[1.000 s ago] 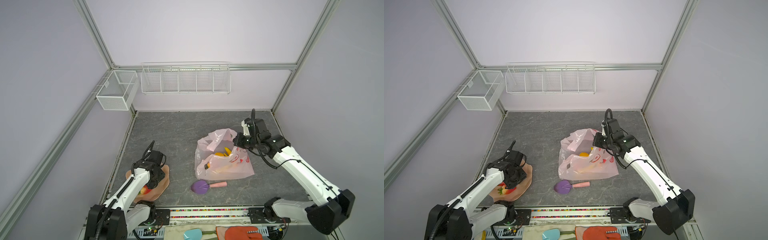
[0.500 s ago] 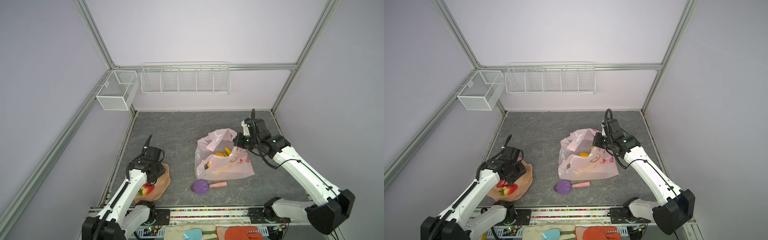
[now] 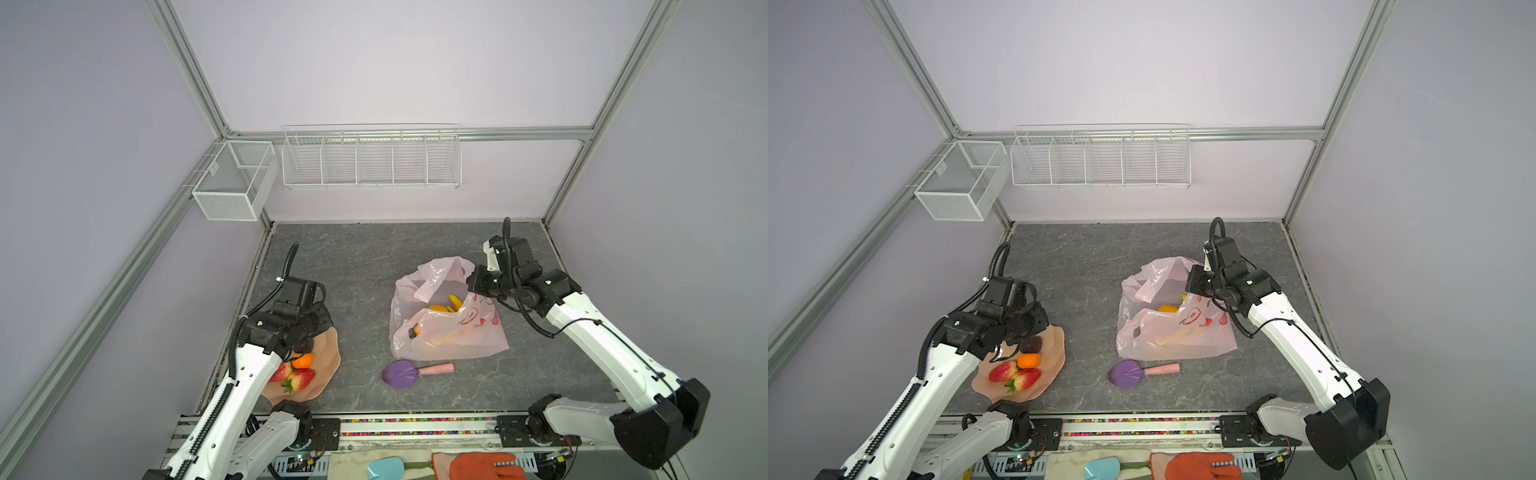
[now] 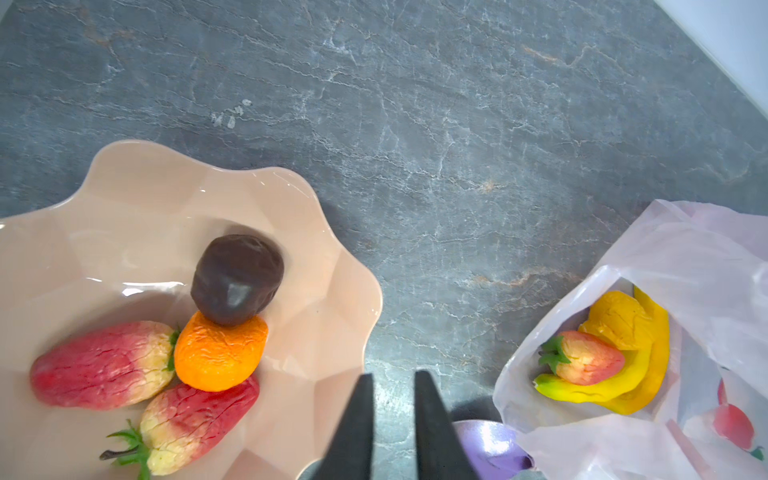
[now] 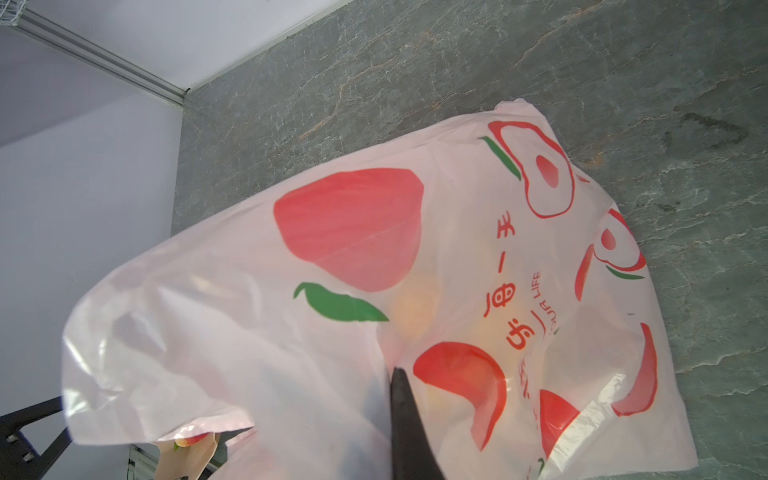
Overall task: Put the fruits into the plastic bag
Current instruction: 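Lower the left gripper onto the dark plum in the bowl, then close the left gripper on the plum and lift it from the bowl, then carry the plum with the left gripper into the bag's opening, then open the left gripper to drop the plum into the bag, then withdraw the left gripper from the bag back over the bowl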
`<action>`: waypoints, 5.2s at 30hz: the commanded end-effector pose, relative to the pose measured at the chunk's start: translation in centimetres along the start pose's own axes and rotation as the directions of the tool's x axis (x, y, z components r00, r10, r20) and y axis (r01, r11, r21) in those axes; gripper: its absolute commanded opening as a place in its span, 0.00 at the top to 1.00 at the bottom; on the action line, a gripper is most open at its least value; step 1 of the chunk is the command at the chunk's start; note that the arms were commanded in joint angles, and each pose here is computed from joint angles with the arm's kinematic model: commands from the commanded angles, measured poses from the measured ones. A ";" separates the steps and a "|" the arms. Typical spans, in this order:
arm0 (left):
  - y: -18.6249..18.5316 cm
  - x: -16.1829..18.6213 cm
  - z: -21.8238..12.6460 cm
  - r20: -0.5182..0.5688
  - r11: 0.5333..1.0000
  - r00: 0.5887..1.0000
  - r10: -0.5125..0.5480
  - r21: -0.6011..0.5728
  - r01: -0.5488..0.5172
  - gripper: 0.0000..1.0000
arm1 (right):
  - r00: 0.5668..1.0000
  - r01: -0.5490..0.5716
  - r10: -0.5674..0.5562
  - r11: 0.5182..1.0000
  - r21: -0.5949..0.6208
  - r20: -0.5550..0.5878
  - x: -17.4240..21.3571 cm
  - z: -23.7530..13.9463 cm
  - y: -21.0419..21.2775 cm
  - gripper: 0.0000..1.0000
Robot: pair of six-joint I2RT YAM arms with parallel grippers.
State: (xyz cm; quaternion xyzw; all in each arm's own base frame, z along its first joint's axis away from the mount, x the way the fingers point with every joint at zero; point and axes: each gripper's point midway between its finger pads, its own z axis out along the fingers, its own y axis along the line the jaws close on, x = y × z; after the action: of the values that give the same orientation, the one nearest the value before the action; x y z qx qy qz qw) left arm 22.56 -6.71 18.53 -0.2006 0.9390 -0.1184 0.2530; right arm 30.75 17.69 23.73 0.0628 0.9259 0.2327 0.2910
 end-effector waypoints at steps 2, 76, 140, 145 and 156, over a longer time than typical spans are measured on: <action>3.8 1.6 0.3 -0.008 0.988 0.999 -0.051 -0.146 0.049 0.55 | 1.000 0.011 -0.012 1.000 0.011 0.018 -0.3 -1.1 -0.2 0.94; -18.1 4.6 -2.7 0.222 0.240 0.297 0.929 0.252 -0.938 0.78 | 0.998 0.060 -0.061 0.998 0.025 0.021 -1.1 -1.6 0.1 0.94; -29.9 7.5 1.8 0.082 0.427 0.578 0.812 0.592 -0.683 0.00 | 1.000 0.019 -0.019 1.000 0.010 0.004 -0.9 -0.9 0.0 0.94; -25.6 6.9 0.2 0.074 0.491 0.631 0.772 0.560 -0.667 0.00 | 1.000 0.017 -0.017 1.000 0.009 0.010 -1.0 -1.0 0.0 0.94; -10.0 1.2 -1.8 0.043 0.889 0.905 0.422 0.174 -0.423 0.00 | 1.000 0.011 -0.011 1.000 0.003 0.007 -1.1 -0.7 0.2 0.94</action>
State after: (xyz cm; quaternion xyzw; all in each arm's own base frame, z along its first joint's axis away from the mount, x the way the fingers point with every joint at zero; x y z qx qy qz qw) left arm 23.30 -22.31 23.73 0.1742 0.9188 -0.2107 0.2847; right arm 30.88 17.29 24.96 0.0501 0.9267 0.2262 0.2960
